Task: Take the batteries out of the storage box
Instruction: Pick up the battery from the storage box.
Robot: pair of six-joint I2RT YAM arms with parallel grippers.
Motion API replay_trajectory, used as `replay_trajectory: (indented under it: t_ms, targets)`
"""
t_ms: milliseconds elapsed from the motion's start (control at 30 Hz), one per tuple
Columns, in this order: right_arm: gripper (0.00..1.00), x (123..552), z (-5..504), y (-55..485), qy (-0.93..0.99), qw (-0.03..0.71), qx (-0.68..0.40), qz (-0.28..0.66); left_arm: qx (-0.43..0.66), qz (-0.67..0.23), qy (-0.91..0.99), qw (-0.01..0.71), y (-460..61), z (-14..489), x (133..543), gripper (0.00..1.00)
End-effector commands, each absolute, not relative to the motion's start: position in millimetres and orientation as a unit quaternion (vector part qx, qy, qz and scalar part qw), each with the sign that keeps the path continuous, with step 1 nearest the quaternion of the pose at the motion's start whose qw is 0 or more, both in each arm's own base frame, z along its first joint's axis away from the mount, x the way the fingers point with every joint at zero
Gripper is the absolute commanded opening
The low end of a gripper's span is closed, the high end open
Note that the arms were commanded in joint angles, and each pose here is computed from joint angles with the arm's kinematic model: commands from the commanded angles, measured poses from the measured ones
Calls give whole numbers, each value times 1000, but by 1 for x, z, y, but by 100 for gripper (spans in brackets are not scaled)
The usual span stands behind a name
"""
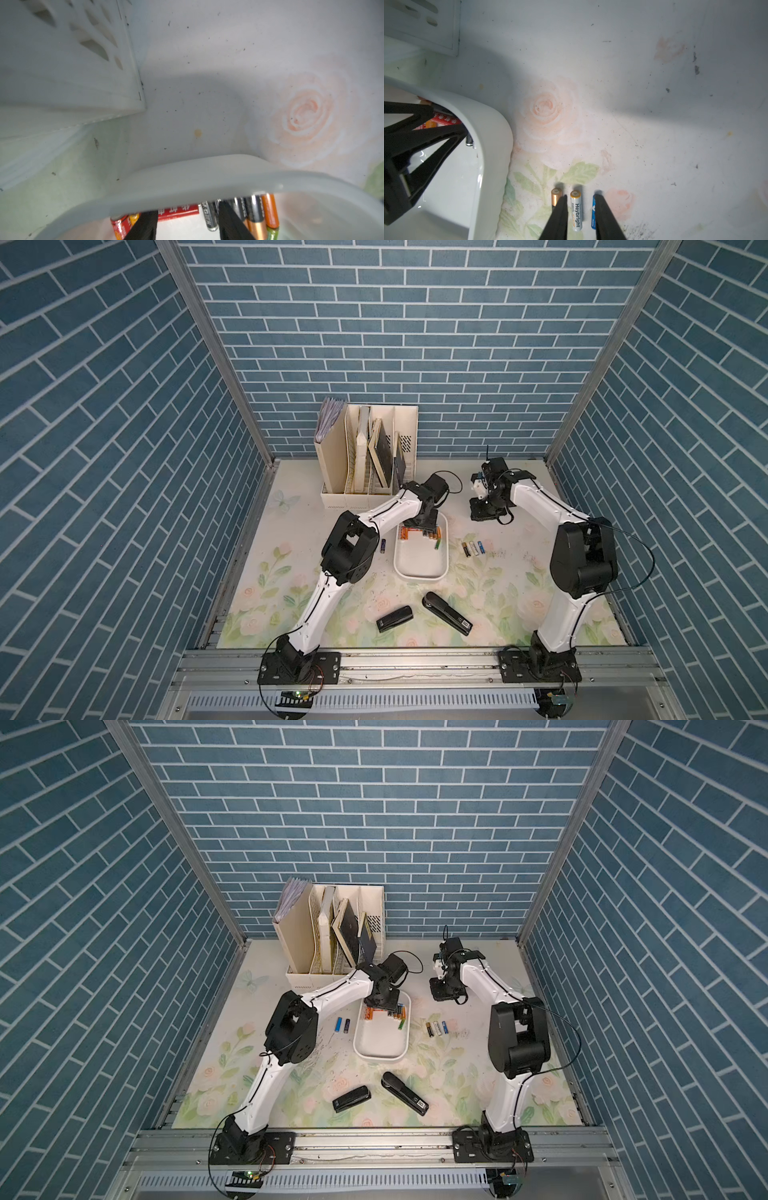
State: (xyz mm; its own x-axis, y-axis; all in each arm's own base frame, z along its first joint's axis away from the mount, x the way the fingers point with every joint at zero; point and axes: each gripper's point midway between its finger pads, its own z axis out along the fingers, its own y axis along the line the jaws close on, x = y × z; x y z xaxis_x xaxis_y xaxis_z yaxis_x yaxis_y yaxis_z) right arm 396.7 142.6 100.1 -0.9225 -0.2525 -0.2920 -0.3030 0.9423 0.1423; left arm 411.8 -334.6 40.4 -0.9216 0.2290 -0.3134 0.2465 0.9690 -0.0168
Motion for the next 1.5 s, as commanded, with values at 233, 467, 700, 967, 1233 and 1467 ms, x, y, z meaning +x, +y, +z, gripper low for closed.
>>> replay_trajectory:
  t_ms: [233, 467, 700, 967, 1233, 1467]
  targets:
    - [27, 394, 102, 139, 974, 135, -156, 90, 130, -15, 982, 137, -323, 20, 401, 56]
    - [27, 393, 100, 138, 975, 134, -155, 88, 128, -24, 982, 137, -323, 26, 397, 53]
    - [27, 391, 98, 138, 975, 132, -155, 89, 126, -27, 983, 133, -323, 28, 394, 46]
    - [26, 392, 100, 138, 974, 135, -155, 90, 121, -28, 984, 130, -321, 29, 391, 36]
    - [26, 390, 99, 138, 975, 133, -155, 89, 119, -30, 984, 130, -321, 33, 391, 46]
    - [26, 390, 100, 138, 975, 134, -155, 89, 110, -41, 983, 144, -321, 44, 390, 48]
